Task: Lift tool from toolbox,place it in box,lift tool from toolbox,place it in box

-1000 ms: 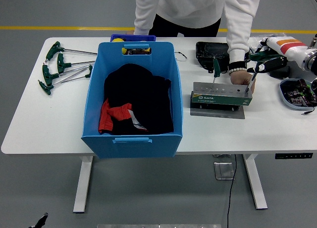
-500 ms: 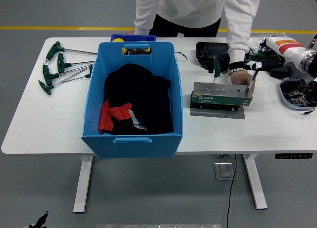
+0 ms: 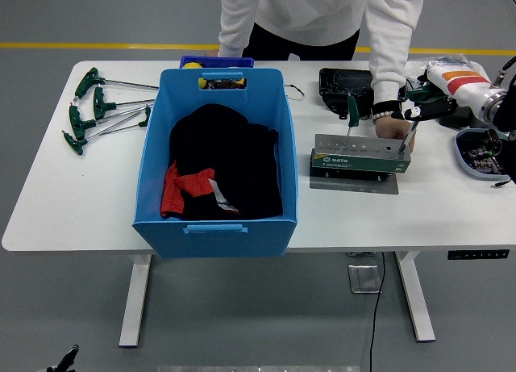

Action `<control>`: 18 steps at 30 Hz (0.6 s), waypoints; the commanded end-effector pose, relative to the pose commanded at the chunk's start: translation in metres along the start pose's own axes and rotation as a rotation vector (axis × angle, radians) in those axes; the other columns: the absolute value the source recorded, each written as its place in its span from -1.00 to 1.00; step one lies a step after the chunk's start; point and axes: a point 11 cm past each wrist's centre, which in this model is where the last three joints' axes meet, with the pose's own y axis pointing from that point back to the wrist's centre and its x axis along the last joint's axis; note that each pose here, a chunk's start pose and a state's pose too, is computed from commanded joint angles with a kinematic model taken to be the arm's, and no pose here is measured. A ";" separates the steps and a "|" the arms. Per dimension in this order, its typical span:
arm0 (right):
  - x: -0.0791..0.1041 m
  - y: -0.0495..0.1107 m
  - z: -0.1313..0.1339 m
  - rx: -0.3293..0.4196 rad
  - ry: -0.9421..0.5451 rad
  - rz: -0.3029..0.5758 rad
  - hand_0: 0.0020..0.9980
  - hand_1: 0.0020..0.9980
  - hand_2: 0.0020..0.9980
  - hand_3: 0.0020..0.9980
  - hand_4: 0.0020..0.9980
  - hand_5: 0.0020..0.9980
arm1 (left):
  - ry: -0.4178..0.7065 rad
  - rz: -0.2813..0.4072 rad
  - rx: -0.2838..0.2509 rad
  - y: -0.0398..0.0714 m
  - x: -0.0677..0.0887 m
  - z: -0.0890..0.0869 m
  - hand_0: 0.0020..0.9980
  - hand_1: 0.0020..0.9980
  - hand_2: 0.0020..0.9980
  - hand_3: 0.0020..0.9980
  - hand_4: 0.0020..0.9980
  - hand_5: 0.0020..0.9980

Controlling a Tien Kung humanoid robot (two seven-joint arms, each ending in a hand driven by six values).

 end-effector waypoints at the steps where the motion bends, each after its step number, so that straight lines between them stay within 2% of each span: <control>1: 0.000 0.000 0.001 -0.004 0.002 0.002 -0.45 -0.59 -0.54 -0.51 1.00 0.57 | -0.002 0.000 0.000 0.000 0.000 0.000 0.40 0.39 0.48 0.42 0.49 0.26; 9: -0.001 0.001 0.007 -0.031 0.031 0.000 -0.39 -0.56 -0.51 -0.46 1.00 0.60 | -0.006 0.000 -0.007 0.000 0.000 0.003 0.40 0.39 0.48 0.42 0.49 0.26; 11: 0.001 0.002 0.010 -0.040 0.044 0.000 -0.33 -0.50 -0.47 -0.41 1.00 0.60 | -0.004 -0.001 -0.011 0.000 0.000 0.005 0.40 0.39 0.48 0.42 0.49 0.26; 18: 0.007 0.002 0.012 -0.045 0.047 0.009 -0.33 -0.49 -0.44 -0.39 1.00 0.61 | -0.001 -0.004 -0.016 0.000 -0.001 0.007 0.40 0.39 0.48 0.42 0.49 0.26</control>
